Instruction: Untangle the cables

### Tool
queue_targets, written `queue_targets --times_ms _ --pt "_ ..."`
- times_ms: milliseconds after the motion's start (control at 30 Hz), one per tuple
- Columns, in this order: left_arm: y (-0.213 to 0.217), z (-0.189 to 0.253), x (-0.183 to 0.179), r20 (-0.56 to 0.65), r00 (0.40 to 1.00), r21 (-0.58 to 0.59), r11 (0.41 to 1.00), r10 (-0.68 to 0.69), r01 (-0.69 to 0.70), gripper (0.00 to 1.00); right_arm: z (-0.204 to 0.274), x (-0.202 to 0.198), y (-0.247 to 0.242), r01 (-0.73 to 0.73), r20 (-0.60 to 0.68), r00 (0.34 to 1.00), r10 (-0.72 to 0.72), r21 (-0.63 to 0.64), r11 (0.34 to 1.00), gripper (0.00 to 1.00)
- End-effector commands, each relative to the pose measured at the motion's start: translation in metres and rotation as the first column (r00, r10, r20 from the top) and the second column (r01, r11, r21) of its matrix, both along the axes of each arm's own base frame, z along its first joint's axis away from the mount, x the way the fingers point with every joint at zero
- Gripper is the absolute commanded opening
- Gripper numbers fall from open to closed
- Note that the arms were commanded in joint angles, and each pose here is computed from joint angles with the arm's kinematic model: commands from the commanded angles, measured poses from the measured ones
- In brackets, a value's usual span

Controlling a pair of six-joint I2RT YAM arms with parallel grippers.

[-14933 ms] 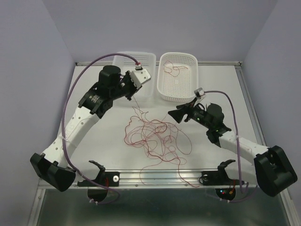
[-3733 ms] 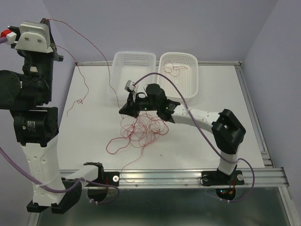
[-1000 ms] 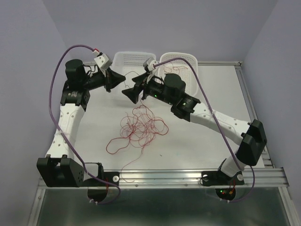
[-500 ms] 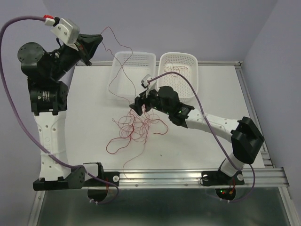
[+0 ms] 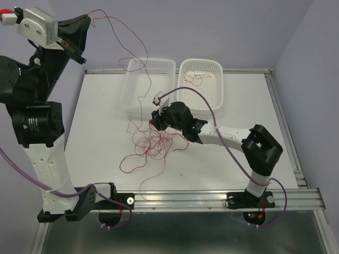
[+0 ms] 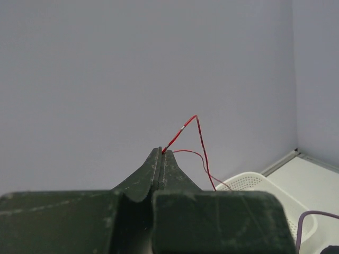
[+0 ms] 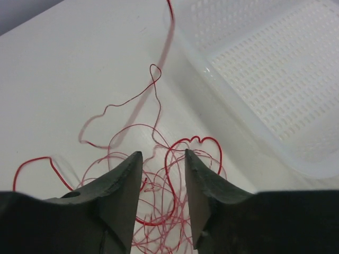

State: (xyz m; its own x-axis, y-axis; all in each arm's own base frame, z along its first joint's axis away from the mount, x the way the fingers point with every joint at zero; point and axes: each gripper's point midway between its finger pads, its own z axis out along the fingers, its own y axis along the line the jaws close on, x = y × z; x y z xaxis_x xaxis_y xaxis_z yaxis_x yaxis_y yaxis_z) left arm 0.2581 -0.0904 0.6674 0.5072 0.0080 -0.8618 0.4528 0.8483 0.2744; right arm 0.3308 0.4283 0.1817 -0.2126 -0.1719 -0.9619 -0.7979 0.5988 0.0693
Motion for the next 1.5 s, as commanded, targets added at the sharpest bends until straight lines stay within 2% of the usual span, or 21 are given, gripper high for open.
queue_targets --times_ms 0,67,133,167,267,300,333,467,600,833,867,900,967,1000,1067,1100,1167,1233,1267,1433,1467 --pt "0.02 0.046 -0.028 0.142 0.983 -0.08 0.991 0.118 -0.108 0.0 0.028 0.004 0.014 -0.026 0.072 0.997 0.02 0.072 0.997 0.37" --pt "0.035 0.063 -0.037 0.205 0.958 -0.126 0.976 0.201 -0.178 0.0 0.021 0.001 0.012 -0.025 0.06 0.998 0.02 0.075 0.997 0.38" --pt "0.042 0.072 -0.043 0.242 0.939 -0.135 0.967 0.246 -0.218 0.0 0.002 -0.007 0.004 -0.022 0.029 0.999 0.02 0.064 0.998 0.46" --pt "0.045 0.075 -0.045 0.254 0.93 -0.144 0.961 0.265 -0.234 0.0 0.014 -0.009 0.001 -0.021 0.049 0.999 0.017 0.098 0.995 0.5" --pt "0.046 0.078 -0.049 0.279 0.921 -0.138 0.96 0.272 -0.242 0.0 0.012 -0.02 -0.01 -0.029 0.056 0.998 0.023 0.125 0.992 0.8" --pt "0.044 0.077 -0.05 0.283 0.922 -0.132 0.963 0.264 -0.235 0.0 0.033 -0.023 -0.012 -0.038 0.095 0.995 0.022 0.172 0.984 0.95" --pt "0.043 0.078 -0.053 0.29 0.922 -0.13 0.965 0.256 -0.227 0.0 0.036 -0.028 -0.013 -0.061 0.11 0.993 0.041 0.179 0.982 1.0" --pt "0.037 0.082 -0.064 0.317 0.922 -0.118 0.974 0.224 -0.196 0.0 0.097 -0.036 -0.01 -0.134 0.214 0.974 0.072 0.292 0.947 1.0" --pt "0.033 0.081 -0.072 0.324 0.924 -0.111 0.978 0.202 -0.175 0.0 0.139 -0.037 0.007 -0.208 0.264 0.957 0.117 0.346 0.915 1.0" --pt "0.028 0.078 -0.075 0.319 0.932 -0.102 0.984 0.171 -0.146 0.0 0.181 -0.039 0.045 -0.362 0.334 0.911 0.241 0.37 0.855 1.0" --pt "0.027 0.077 -0.075 0.318 0.933 -0.102 0.984 0.169 -0.144 0.0 0.17 -0.034 0.053 -0.357 0.305 0.918 0.253 0.358 0.863 1.0" --pt "0.027 0.076 -0.074 0.316 0.934 -0.1 0.984 0.169 -0.145 0.0 0.184 -0.03 0.056 -0.359 0.318 0.916 0.245 0.371 0.857 0.97" --pt "0.027 0.076 -0.075 0.316 0.934 -0.1 0.985 0.168 -0.143 0.0 0.175 -0.023 0.064 -0.343 0.299 0.923 0.241 0.359 0.868 0.82" --pt "0.028 0.075 -0.074 0.315 0.934 -0.1 0.984 0.171 -0.147 0.0 0.176 -0.018 0.064 -0.332 0.301 0.926 0.228 0.36 0.872 0.59" --pt "0.028 0.073 -0.075 0.315 0.933 -0.099 0.984 0.175 -0.151 0.0 0.18 -0.009 0.062 -0.286 0.305 0.936 0.176 0.366 0.886 0.25" --pt "0.029 0.069 -0.069 0.307 0.935 -0.093 0.983 0.18 -0.159 0.0 0.184 -0.006 0.059 -0.263 0.306 0.94 0.15 0.372 0.89 0.01" --pt "0.031 0.064 -0.063 0.298 0.935 -0.092 0.981 0.193 -0.174 0.0 0.19 0.0 0.052 -0.228 0.319 0.942 0.107 0.369 0.901 0.01" --pt "0.034 0.048 -0.04 0.252 0.944 -0.085 0.977 0.213 -0.197 0.0 0.204 0.008 0.039 -0.176 0.333 0.942 0.043 0.38 0.908 0.01" --pt "0.035 0.049 -0.036 0.27 0.938 -0.089 0.975 0.219 -0.202 0.0 0.21 0.014 0.031 -0.148 0.333 0.943 0.014 0.381 0.912 0.01" --pt "0.032 0.007 0.033 0.154 0.97 -0.077 0.981 0.187 -0.177 0.0 0.272 0.047 -0.021 -0.012 0.377 0.909 -0.178 0.45 0.893 0.01" --pt "0.029 -0.002 0.057 0.112 0.981 -0.085 0.985 0.161 -0.152 0.0 0.283 0.06 -0.037 0.037 0.38 0.894 -0.236 0.462 0.886 0.01"
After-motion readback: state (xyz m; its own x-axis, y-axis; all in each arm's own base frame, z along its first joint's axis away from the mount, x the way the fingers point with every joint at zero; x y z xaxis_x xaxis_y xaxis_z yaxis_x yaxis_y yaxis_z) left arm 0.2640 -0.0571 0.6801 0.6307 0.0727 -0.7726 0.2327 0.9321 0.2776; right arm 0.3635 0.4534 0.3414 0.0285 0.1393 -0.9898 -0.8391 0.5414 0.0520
